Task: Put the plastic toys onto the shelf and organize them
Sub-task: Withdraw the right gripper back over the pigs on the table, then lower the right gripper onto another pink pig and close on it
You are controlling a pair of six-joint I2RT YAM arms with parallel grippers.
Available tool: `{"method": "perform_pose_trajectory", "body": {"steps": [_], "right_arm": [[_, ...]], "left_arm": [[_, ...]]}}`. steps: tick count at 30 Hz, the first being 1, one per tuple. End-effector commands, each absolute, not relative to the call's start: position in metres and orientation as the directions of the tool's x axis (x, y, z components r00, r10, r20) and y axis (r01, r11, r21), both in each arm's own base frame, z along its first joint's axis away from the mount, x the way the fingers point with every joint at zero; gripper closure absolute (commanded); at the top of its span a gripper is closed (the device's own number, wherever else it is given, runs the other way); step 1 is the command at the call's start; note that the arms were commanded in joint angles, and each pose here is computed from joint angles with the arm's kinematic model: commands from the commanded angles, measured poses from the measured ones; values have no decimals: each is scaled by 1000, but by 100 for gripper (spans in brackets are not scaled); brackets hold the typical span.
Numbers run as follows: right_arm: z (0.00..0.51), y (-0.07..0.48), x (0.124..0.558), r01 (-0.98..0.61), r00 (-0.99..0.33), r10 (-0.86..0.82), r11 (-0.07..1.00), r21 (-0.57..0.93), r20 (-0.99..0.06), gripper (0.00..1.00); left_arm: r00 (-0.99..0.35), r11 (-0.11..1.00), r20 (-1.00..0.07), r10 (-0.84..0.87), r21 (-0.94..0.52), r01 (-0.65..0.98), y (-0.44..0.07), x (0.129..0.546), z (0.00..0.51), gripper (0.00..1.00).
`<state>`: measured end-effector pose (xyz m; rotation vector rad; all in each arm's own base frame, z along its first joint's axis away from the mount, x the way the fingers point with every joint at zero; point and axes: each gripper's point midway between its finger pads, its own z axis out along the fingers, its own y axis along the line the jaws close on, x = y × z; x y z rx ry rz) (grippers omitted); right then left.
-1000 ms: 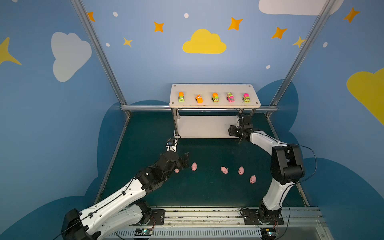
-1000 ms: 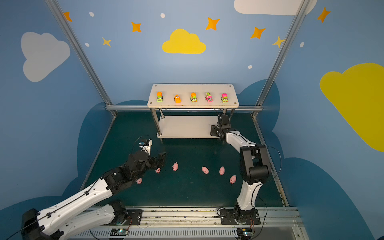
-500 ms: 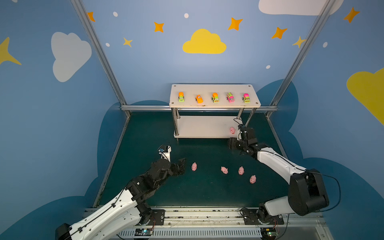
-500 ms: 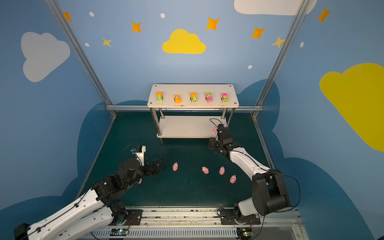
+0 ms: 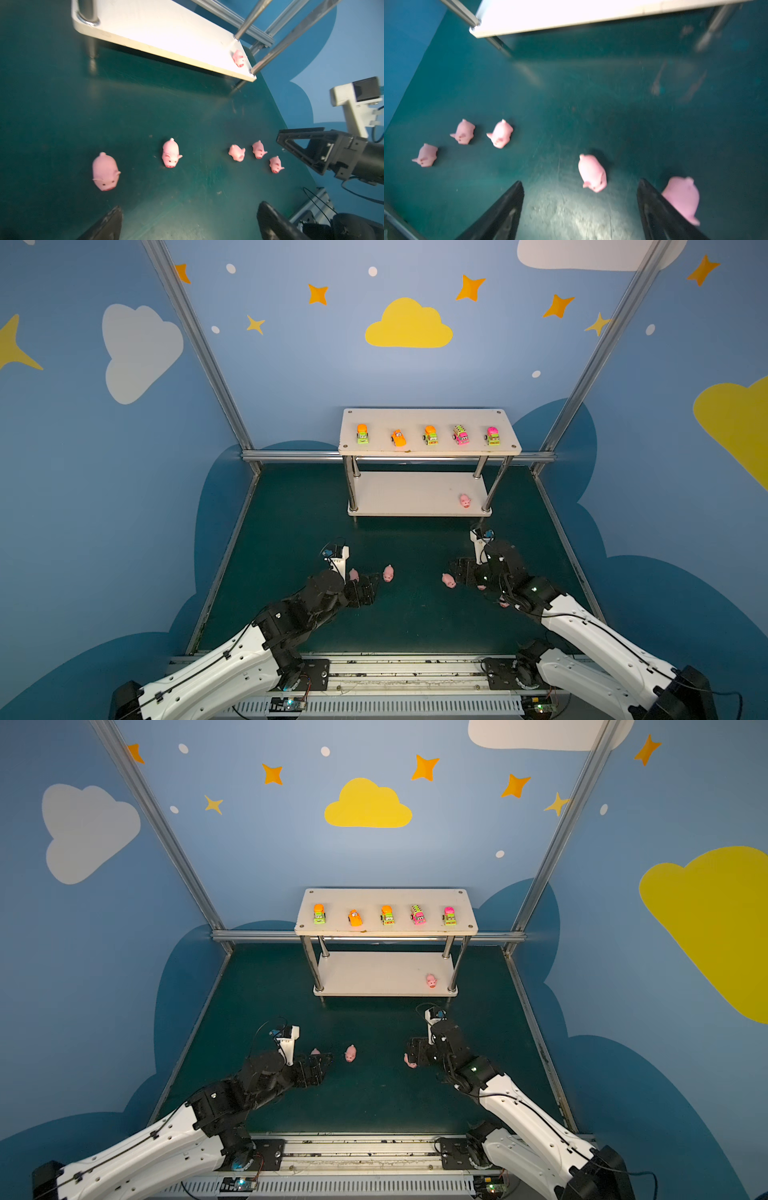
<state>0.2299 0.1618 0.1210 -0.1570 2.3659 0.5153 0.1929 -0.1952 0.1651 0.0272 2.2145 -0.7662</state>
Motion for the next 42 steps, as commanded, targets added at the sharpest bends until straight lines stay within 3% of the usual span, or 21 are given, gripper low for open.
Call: {"method": "perform_pose_trajectory", "body": {"steps": [1,15,20,34,42], "right_arm": [[108,157,217,-215,-768,54,917,336,-638,16],[77,151,198,-218,-752,56,919,328,-657,20],[68,160,204,-245,-757,17,919,308,-653,30],[53,185,237,-274,-766,-64,932,236,-639,29],[37,200,243,-287,-812,-84,920,269,-578,29]], "left_arm": [[-692,815,-688,-219,-520,258,-205,193,168,0],[-684,854,-720,-120,-427,299,-239,196,169,0],[-665,876,-739,-107,-386,288,-236,201,168,0],[-563,921,-815,-139,-316,230,-211,219,187,0],[-565,922,-806,-179,-337,189,-193,225,181,0]]}}
